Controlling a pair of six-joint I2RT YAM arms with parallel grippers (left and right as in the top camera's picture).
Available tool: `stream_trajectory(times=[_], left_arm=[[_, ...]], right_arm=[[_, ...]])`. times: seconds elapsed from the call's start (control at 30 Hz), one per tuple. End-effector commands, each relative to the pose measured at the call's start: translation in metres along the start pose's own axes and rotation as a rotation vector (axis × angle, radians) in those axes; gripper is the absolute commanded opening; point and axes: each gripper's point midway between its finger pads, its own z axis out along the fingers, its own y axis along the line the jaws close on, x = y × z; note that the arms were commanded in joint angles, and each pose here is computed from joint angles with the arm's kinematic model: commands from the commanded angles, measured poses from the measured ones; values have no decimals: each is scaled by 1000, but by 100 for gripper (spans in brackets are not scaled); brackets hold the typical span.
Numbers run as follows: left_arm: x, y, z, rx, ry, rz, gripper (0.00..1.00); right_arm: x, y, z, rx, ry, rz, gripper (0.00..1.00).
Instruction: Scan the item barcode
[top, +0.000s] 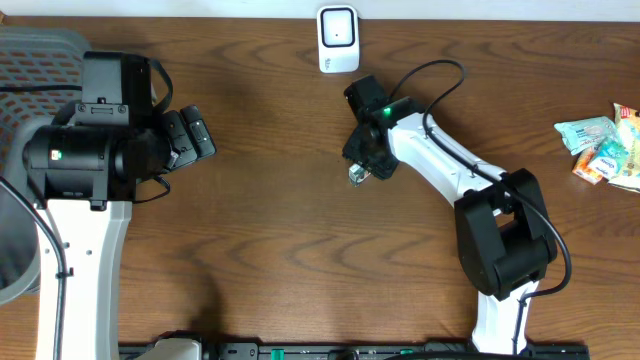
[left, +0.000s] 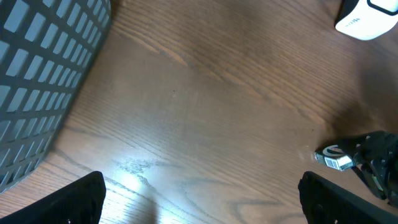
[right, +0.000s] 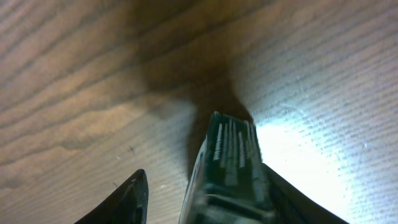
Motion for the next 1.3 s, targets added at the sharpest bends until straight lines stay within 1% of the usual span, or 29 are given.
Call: stream_trajectory(times=[0.0,0.07,0.13,0.27,0.37,0.5,0.53,0.57,0.6,0.77,0.9,0.97,1.1,1.17,1.27], left_arm=[[-1,3,-2,-12,-9,-15,98],[-1,3,-2,-11,-9,-15,98],[-1,3,-2,-11,-9,-15,98],[-1,3,-2,-11,-9,-15,97],[-1,3,-2,-11,-9,-15,98],[-1,3,-2,-11,-9,-15,98],[-1,3,-2,-11,-9,-15,98],[-1,3,-2,-11,-9,-15,98],[-1,3,-2,-11,-9,-15,98],[-1,3,-2,-11,-9,-15,98],[-1,3,-2,-11,-9,-15,98],[-1,3,-2,-11,-9,-15,98],[-1,3,-2,-11,-9,-15,98],[-1,3,-2,-11,-9,-15,98],[-1,3,-2,-11,-9,-15,98]], right_arm=[[2,-5,2,24,-7,-9,50],[4,-8,5,34,-2,-9,49],[5,-12,7,45,-1,-8,42],[7,-17,8,62,7,-8,35],[10,-19,8,72,13,-11,26],[11,-18,8,72,14,-14,26],[11,-19,8,73,14,-14,23],[11,-19,8,74,16,-14,17],[11,-19,7,73,15,-14,15],[7,-19,2,70,12,-15,14],[-6,-13,-13,21,-23,-84,13],[-14,-7,-23,-19,-52,-132,1],[-30,11,-49,-113,-135,-231,3],[-43,27,-69,-188,-211,-295,7],[-59,50,-90,-279,-317,-376,8]])
